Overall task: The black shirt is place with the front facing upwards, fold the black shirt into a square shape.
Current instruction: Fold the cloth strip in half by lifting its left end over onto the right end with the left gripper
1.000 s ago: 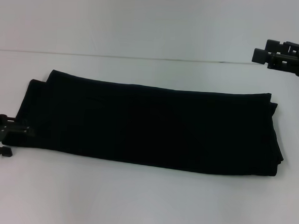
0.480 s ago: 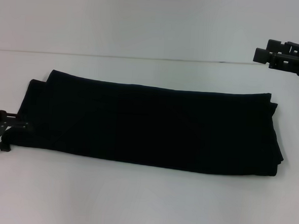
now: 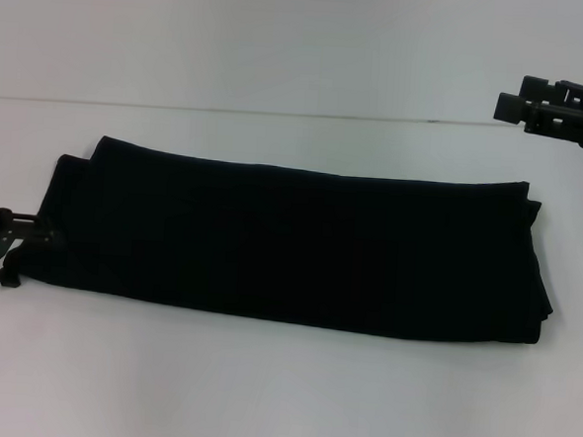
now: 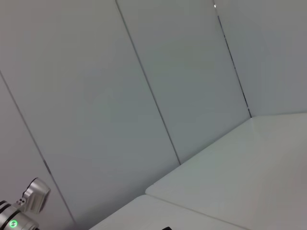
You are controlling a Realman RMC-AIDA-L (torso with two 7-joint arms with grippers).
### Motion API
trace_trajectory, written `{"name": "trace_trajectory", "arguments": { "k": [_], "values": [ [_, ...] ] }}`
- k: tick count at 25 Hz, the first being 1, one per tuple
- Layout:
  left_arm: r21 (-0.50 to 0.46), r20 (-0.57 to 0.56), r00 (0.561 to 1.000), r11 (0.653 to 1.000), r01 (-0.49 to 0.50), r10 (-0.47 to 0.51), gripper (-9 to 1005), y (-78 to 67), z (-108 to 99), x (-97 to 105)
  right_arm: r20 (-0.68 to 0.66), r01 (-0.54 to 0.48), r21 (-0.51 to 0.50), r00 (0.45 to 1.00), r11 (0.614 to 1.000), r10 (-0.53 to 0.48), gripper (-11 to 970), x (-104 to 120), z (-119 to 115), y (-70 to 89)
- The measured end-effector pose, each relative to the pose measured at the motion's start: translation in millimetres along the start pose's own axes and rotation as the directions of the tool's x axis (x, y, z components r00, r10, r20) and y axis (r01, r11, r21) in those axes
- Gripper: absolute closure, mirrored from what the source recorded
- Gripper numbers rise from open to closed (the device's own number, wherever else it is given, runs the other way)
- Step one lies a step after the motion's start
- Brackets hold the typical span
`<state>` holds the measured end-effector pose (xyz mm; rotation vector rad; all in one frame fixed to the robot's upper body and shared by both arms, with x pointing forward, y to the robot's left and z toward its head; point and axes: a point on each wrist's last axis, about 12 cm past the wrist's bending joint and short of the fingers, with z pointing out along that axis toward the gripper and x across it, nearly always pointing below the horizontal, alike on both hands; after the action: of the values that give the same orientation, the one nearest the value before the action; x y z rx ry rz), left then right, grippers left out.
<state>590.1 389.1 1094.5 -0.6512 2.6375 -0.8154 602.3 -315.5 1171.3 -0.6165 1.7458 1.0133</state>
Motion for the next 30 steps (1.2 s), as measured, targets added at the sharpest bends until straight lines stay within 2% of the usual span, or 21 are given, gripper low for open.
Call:
{"name": "trace_trajectory", "arguments": {
  "k": [18, 28, 30],
  "values": [
    [0.027, 0.008, 0.999, 0.999, -0.042, 0.042, 206, -9.6, 0.1, -3.9, 0.004, -0.002, 0.0, 1.0, 1.0, 0.002, 40, 0.5, 0.1, 0.2],
    [-0.009, 0.054, 0.994, 0.995, -0.099, 0.099, 245, -3.1, -0.1, -6.0, 0.006, -0.004, 0.0, 1.0, 1.0, 0.004, 39, 1.7, 0.1, 0.5],
    [-0.012, 0.058, 0.993, 0.994, -0.105, 0.106, 400, -2.8, -0.2, -6.5, 0.007, -0.005, 0.0, 1.0, 1.0, 0.005, 40, 2.1, 0.1, 0.6]
  ]
}}
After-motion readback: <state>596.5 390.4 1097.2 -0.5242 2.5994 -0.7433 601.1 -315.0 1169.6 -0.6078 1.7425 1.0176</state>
